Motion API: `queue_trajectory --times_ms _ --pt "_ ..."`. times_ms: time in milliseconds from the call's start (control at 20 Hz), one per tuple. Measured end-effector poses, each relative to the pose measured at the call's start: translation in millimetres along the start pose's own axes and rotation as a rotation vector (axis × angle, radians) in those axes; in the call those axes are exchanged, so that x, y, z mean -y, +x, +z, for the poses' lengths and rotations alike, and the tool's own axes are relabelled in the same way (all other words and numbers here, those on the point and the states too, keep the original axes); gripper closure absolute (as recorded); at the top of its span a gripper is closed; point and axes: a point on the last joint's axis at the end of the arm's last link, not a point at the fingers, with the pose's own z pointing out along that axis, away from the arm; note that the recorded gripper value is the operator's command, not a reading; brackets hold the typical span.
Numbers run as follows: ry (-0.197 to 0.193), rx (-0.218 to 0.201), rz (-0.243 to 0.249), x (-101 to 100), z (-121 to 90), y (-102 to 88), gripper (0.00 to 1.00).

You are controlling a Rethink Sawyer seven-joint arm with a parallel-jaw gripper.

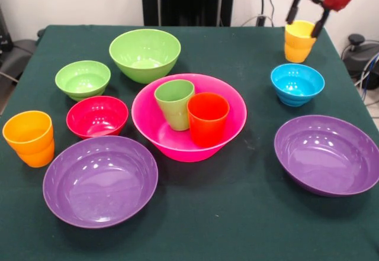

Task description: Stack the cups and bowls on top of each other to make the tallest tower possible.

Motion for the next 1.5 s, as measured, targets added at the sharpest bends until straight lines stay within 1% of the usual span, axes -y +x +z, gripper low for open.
queue_trajectory --times_ms 200,250,350,550,700,900,1000,1200,1350,1500 --pt "-0.009 -0.015 -0.024 -13.3 -3.0 33.8 0.00" --pt "-0.010 -0.016 -0.026 -14.7 -3.5 36.5 0.00" --pt "-0.021 -0.023 -0.038 -23.6 -6.2 52.0 0.00" --pt "-0.025 -0.029 -0.043 -29.1 -6.4 63.0 0.00" --pt "-0.018 -0.029 -0.058 -30.9 -2.9 73.3 0.00" --pt "-0.013 -0.030 -0.067 -31.8 -0.5 78.9 0.00" --pt "-0.011 -0.033 -0.061 -31.5 1.6 77.8 0.00" --pt "-0.003 -0.056 -0.027 -28.9 12.0 67.4 0.00" --pt "0.002 -0.065 -0.011 -26.9 16.7 60.5 0.00" --pt "0.017 -0.081 0.012 -22.5 25.3 50.0 0.00"
